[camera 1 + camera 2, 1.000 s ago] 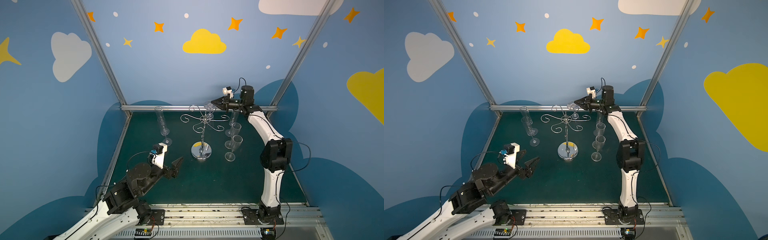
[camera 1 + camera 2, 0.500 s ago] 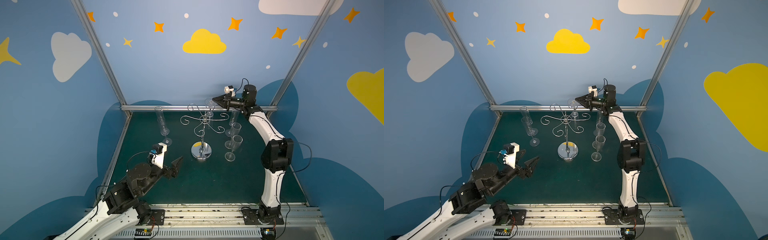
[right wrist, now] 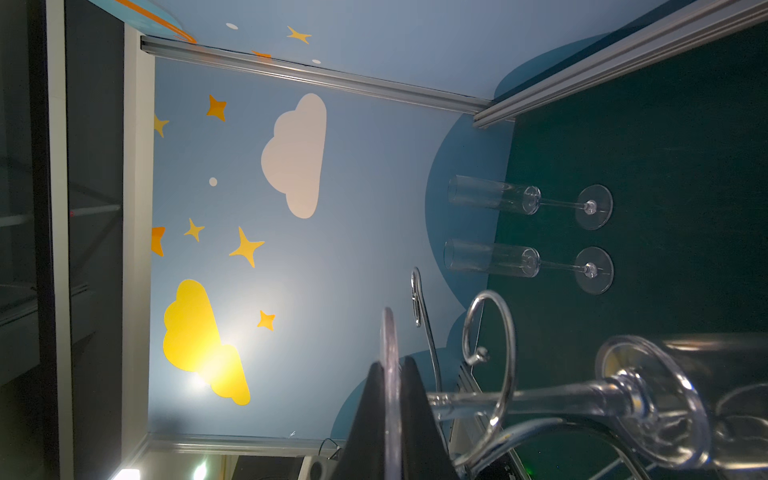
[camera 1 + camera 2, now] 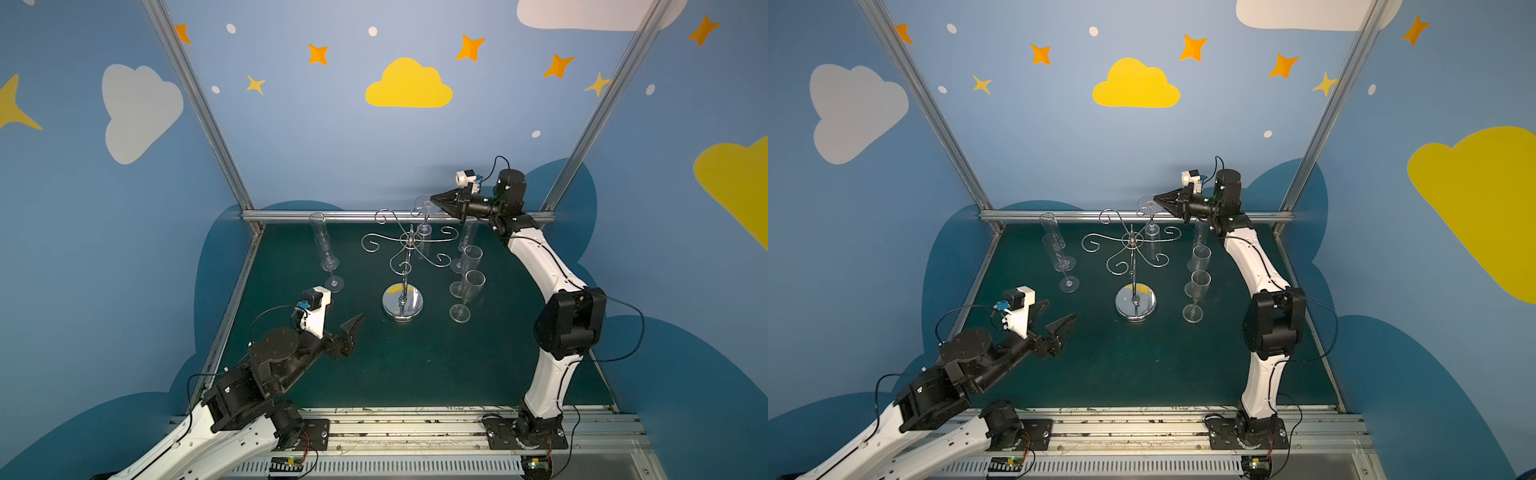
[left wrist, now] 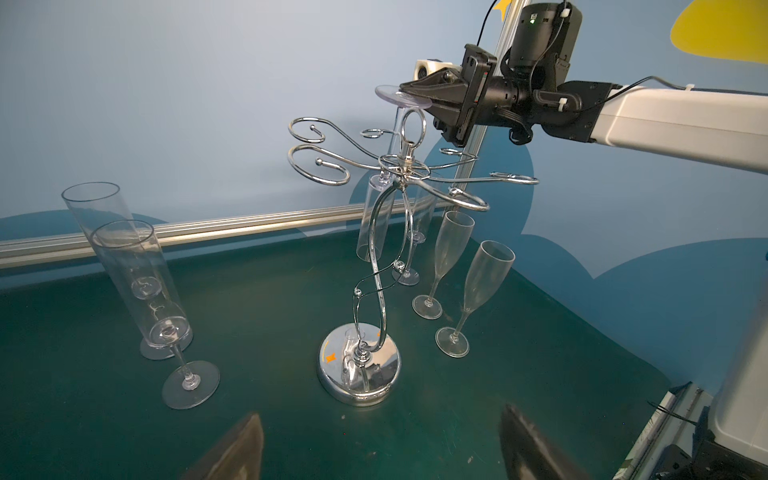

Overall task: Take the wine glass off the wine glass rack
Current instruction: 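Close the right gripper on the hanging glass stem and pull it off, then lift the glass off the rack with the right gripper toward the left gripper, then close the left gripper on the glass bowl while the right gripper holds the stem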

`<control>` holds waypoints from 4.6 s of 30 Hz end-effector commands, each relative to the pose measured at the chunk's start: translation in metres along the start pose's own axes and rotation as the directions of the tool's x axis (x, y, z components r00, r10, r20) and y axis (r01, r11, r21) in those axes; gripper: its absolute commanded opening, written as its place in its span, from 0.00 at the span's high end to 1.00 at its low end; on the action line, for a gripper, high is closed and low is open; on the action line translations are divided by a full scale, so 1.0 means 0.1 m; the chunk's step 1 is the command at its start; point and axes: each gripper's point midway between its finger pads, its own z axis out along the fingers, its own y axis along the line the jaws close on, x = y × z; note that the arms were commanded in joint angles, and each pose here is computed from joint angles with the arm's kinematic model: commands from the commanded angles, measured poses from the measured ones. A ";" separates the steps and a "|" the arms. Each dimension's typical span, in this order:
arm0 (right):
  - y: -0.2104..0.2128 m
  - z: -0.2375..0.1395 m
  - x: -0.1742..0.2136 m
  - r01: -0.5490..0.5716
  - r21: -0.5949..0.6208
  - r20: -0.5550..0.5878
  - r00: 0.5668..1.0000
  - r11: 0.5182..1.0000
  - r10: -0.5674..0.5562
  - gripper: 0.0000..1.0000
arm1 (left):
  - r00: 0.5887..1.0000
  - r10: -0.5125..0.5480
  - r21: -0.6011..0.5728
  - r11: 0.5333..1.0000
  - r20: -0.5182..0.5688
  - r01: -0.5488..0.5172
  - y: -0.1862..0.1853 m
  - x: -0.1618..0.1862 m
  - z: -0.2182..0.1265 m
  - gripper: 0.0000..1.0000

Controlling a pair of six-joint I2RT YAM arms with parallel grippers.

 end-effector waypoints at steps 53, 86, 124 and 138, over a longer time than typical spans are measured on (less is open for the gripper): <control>1.83 -0.15 1.00 0.925 0.342 0.089 -0.209 -0.167 -0.974 1.00 | 0.986 -0.083 0.141 0.988 0.141 0.063 -0.23 -0.62 -0.29 0.10; 0.68 -0.13 3.47 0.589 0.072 -0.063 -0.803 -0.805 -0.593 1.00 | 0.983 -0.151 0.358 0.928 0.106 0.104 -0.81 -1.23 -0.11 0.02; -0.06 0.09 4.04 0.511 -0.083 -0.142 -0.856 -0.855 -0.498 1.00 | 0.970 -0.242 0.509 0.831 -0.032 0.224 -0.87 -1.26 0.38 0.33; -0.13 0.12 4.05 0.505 -0.105 -0.157 -0.859 -0.857 -0.487 1.00 | 0.975 -0.223 0.505 0.838 -0.027 0.205 -0.85 -1.19 0.34 0.53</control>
